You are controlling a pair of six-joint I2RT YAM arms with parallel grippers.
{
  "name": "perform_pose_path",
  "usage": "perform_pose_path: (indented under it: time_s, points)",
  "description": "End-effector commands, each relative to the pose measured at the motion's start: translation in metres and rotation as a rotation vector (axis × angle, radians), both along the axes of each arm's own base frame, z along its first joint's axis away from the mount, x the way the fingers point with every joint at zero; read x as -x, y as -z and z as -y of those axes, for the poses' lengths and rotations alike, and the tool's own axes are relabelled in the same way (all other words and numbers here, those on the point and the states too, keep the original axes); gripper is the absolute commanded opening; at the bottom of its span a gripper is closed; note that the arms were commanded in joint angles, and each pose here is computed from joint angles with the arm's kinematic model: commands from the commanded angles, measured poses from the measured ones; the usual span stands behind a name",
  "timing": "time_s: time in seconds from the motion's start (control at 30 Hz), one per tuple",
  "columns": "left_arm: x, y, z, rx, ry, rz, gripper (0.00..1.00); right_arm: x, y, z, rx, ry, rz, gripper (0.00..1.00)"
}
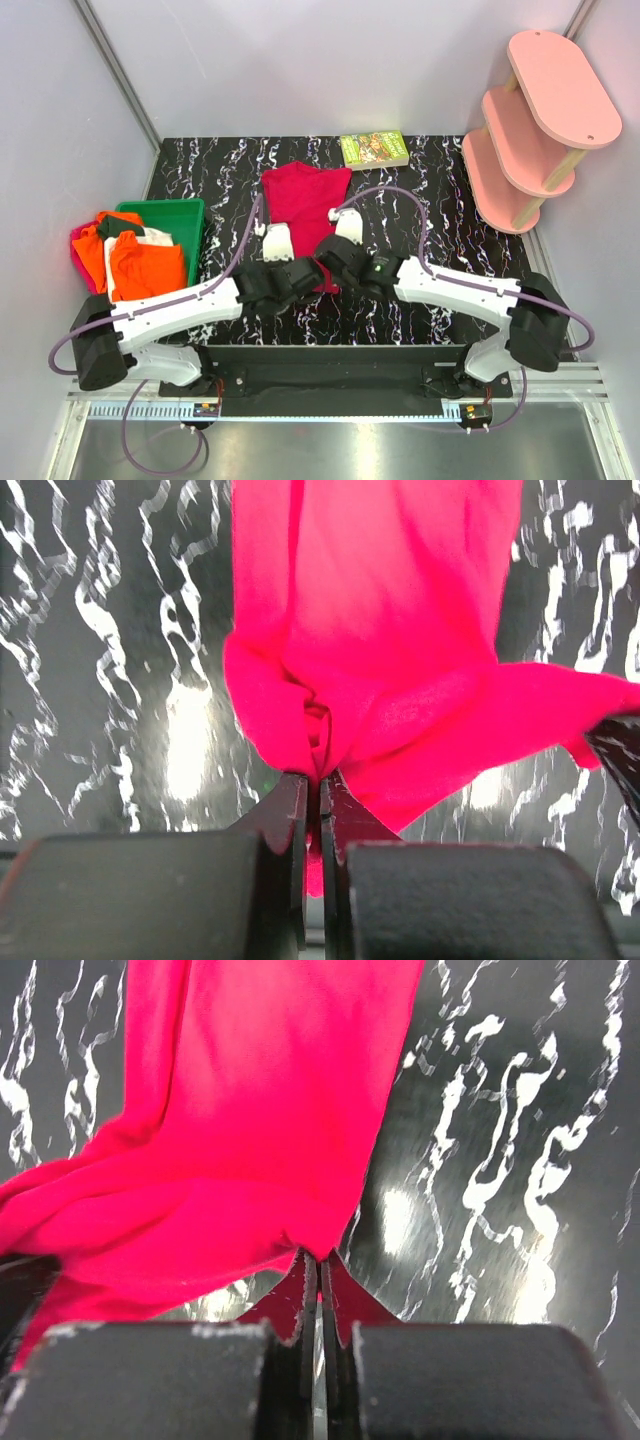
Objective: Fold and stack the t-shirts
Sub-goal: Fold the folded rectangular tshirt in 1/3 of the way
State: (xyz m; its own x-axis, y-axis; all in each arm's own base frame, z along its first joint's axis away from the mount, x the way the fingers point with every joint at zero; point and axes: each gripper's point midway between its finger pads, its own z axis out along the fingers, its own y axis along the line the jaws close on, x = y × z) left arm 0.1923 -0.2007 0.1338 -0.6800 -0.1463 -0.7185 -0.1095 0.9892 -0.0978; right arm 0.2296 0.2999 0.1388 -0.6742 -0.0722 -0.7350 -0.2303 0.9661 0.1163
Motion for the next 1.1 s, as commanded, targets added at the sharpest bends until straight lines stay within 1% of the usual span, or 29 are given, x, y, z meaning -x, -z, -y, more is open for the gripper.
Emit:
perform_pose_path:
  time_s: [0.0,0.03,0.07,0.1,0.17,0.2,0.23,0.27,0.3,0.33,0.47,0.5,0.53,0.6,0.63,0.7,0.73,0.77,0.8,0.83,0.9,0.93,1.0,1.07]
  points:
    - [-0.044,-0.025,-0.010,-0.043,-0.050,0.102,0.00,-0.040,-0.025,-0.005,-0.014,0.025,0.058,0.00]
    - [-0.049,-0.026,-0.011,-0.048,-0.053,0.103,0.00,-0.052,-0.022,0.000,-0.005,0.051,0.053,0.00]
    - [-0.055,-0.024,-0.012,-0.081,-0.037,0.099,0.00,-0.059,-0.024,0.000,-0.001,0.048,0.058,0.00]
    - [-0.067,-0.029,-0.012,-0.062,-0.058,0.111,0.00,-0.067,-0.030,-0.003,-0.018,0.051,0.063,0.00]
    - [-0.078,-0.026,-0.011,-0.100,-0.043,0.104,0.00,-0.085,-0.026,0.001,0.002,0.072,0.062,0.00]
    - [-0.089,-0.031,-0.010,-0.085,-0.058,0.116,0.00,-0.093,-0.032,-0.002,-0.013,0.075,0.068,0.00]
    - [-0.095,-0.031,-0.011,-0.095,-0.052,0.115,0.00,-0.103,-0.025,0.001,0.001,0.092,0.059,0.00]
    - [-0.101,-0.025,-0.009,-0.110,-0.052,0.104,0.00,-0.110,-0.025,0.000,0.003,0.094,0.063,0.00]
    - [-0.112,-0.029,-0.009,-0.092,-0.066,0.113,0.00,-0.117,-0.030,-0.003,-0.011,0.096,0.070,0.00]
    - [-0.118,-0.022,-0.008,-0.112,-0.056,0.097,0.00,-0.124,-0.021,-0.004,0.006,0.100,0.056,0.00]
    - [-0.145,-0.015,-0.010,-0.113,-0.083,0.075,0.00,-0.152,-0.016,-0.003,-0.001,0.132,0.050,0.00]
    - [-0.154,-0.016,-0.012,-0.098,-0.098,0.078,0.00,-0.156,-0.013,-0.004,-0.001,0.135,0.045,0.00]
    - [-0.160,-0.009,-0.013,-0.111,-0.102,0.064,0.00,-0.161,-0.005,-0.003,0.008,0.141,0.033,0.00]
    - [-0.174,-0.008,-0.017,-0.086,-0.121,0.058,0.00,-0.174,-0.004,-0.003,-0.005,0.149,0.028,0.00]
    - [-0.179,0.001,-0.018,-0.098,-0.121,0.039,0.00,-0.178,0.006,-0.002,0.005,0.156,0.015,0.00]
    - [-0.193,0.003,-0.022,-0.080,-0.137,0.028,0.00,-0.190,0.006,-0.002,-0.002,0.164,0.013,0.00]
    - [-0.197,0.013,-0.022,-0.093,-0.136,0.005,0.00,-0.194,0.016,-0.001,0.008,0.168,0.000,0.00]
    - [-0.202,0.016,-0.024,-0.089,-0.139,-0.007,0.00,-0.200,0.013,-0.003,-0.002,0.169,0.005,0.00]
    - [-0.210,0.013,-0.022,-0.078,-0.139,0.000,0.00,-0.204,0.022,-0.004,0.003,0.170,-0.009,0.00]
    - [-0.214,0.023,-0.021,-0.096,-0.135,-0.019,0.00,-0.208,0.025,-0.001,0.004,0.177,-0.013,0.00]
    - [-0.224,0.023,-0.018,-0.085,-0.128,-0.024,0.00,-0.216,0.026,-0.004,-0.006,0.176,-0.017,0.00]
    - [-0.227,0.032,-0.017,-0.093,-0.125,-0.042,0.00,-0.221,0.035,-0.002,-0.003,0.184,-0.029,0.00]
    - [-0.236,0.034,-0.016,-0.081,-0.124,-0.048,0.00,-0.228,0.042,-0.003,-0.005,0.183,-0.042,0.00]
    - [-0.240,0.044,-0.016,-0.083,-0.124,-0.069,0.00,-0.235,0.043,-0.001,-0.009,0.187,-0.041,0.00]
